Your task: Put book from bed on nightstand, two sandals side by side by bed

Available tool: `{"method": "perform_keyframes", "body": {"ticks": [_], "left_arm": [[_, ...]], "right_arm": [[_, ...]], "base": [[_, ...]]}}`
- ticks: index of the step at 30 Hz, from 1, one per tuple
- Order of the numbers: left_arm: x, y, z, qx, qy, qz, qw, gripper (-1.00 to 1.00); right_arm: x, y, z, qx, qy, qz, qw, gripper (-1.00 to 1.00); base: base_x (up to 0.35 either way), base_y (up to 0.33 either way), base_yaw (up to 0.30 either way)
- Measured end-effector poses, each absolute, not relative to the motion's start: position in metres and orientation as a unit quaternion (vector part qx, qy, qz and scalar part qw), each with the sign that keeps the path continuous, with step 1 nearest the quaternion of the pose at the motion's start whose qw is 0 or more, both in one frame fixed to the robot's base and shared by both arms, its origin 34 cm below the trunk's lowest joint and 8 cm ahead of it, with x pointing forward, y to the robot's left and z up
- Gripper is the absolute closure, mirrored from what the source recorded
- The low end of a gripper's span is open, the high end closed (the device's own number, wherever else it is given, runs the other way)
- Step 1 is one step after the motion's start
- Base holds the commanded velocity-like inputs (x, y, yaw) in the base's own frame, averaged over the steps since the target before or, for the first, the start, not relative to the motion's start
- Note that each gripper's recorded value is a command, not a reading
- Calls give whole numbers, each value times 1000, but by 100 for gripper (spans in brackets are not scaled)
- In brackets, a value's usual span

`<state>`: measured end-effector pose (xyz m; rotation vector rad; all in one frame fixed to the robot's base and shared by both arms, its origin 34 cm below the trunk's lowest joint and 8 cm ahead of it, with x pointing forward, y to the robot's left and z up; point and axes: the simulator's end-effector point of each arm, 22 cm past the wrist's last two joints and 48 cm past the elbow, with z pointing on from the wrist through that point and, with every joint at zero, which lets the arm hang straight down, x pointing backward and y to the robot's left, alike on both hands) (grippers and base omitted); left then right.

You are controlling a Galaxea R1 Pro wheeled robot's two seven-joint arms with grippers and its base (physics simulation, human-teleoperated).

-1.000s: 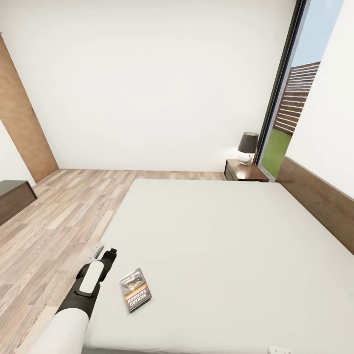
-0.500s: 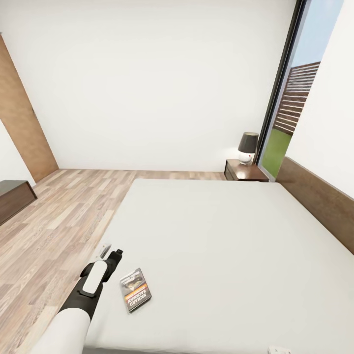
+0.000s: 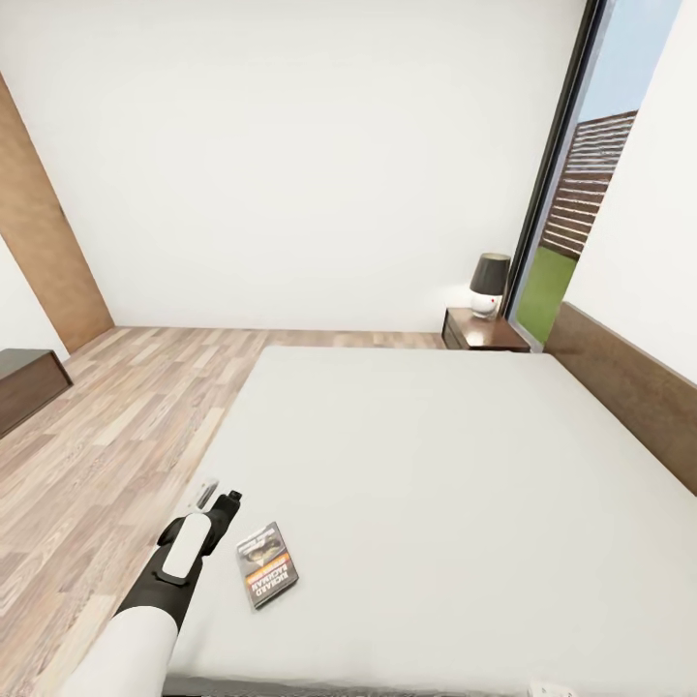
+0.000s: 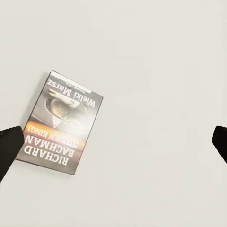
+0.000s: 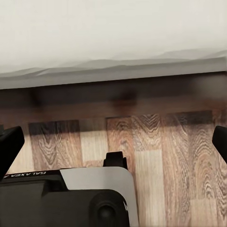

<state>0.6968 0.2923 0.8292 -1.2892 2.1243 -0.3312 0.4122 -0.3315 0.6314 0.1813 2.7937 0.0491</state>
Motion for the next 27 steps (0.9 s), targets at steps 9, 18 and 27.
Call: {"method": "perform_keyframes", "body": {"ticks": [9, 18, 27], "left_arm": [[695, 291, 821, -489, 807, -123, 307, -100], [692, 291, 813, -490, 809, -120, 301, -100], [690, 291, 805, -491, 811, -116, 295, -100]], "right_arm": [[407, -332, 627, 64, 984, 17, 163, -100], [402, -332, 623, 64, 986, 16, 156, -100], [397, -332, 619, 64, 987, 16, 149, -100]], "base": [[0, 0, 0], [0, 0, 0], [0, 0, 0]]}}
